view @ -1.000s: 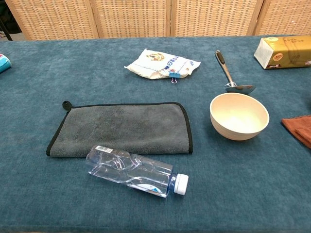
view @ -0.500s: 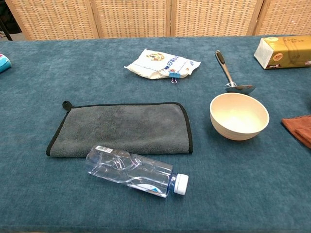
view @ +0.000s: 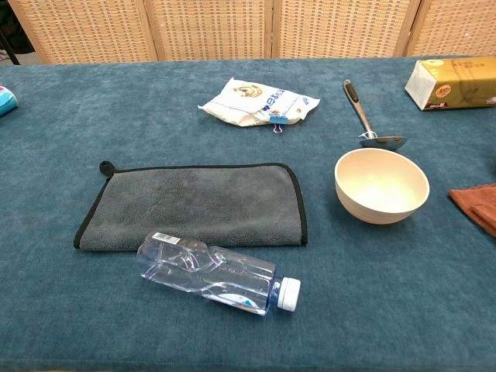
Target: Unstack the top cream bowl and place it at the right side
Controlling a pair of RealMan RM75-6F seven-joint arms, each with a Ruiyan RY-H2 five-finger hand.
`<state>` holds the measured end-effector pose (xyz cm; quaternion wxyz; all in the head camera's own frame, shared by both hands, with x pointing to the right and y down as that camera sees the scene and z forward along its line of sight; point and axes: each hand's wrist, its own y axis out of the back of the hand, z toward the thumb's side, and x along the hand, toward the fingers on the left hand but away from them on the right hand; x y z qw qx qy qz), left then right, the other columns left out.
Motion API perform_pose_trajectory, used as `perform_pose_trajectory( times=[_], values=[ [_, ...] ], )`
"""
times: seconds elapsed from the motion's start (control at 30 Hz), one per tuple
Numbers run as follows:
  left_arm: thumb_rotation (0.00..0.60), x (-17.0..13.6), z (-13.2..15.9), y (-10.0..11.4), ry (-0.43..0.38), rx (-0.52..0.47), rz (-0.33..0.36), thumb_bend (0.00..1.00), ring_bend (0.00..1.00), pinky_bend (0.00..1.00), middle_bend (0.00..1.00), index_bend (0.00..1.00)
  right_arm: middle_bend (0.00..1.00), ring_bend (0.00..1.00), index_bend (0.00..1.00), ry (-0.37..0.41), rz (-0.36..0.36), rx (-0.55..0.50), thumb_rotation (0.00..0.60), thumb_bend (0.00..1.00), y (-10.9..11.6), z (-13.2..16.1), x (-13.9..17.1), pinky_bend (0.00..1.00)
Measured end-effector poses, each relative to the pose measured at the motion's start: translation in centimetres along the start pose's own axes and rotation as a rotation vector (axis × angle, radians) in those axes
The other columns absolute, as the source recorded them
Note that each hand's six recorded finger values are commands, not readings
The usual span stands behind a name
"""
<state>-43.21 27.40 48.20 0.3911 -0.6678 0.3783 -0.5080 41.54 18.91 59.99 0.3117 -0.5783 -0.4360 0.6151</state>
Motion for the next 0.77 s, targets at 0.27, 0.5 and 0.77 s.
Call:
perform_pose_trajectory(
  times=[0.27, 0.5, 0.77],
  values=[
    [0.432, 0.1, -0.1, -0.3, -0.009, 0.004, 0.012, 0.0, 0.0, 0.0, 0.0, 0.17, 0.0, 0.0, 0.09, 0.087, -0.101, 0.001, 0.6, 0.31, 5.4, 1.7, 6.6, 0.15],
    [0.432, 0.4, -0.4, -0.2, -0.003, 0.014, 0.039, 0.0, 0.0, 0.0, 0.0, 0.17, 0.0, 0.0, 0.09, 0.128, -0.146, -0.005, 0.6, 0.31, 7.9, 2.5, 11.4, 0.15],
    [0.432, 0.5, -0.2, -0.3, -0.007, 0.0, 0.05, 0.0, 0.0, 0.0, 0.0, 0.17, 0.0, 0.0, 0.09, 0.127, -0.132, 0.008, 0.6, 0.31, 8.8, 2.6, 13.5, 0.15]
  ],
)
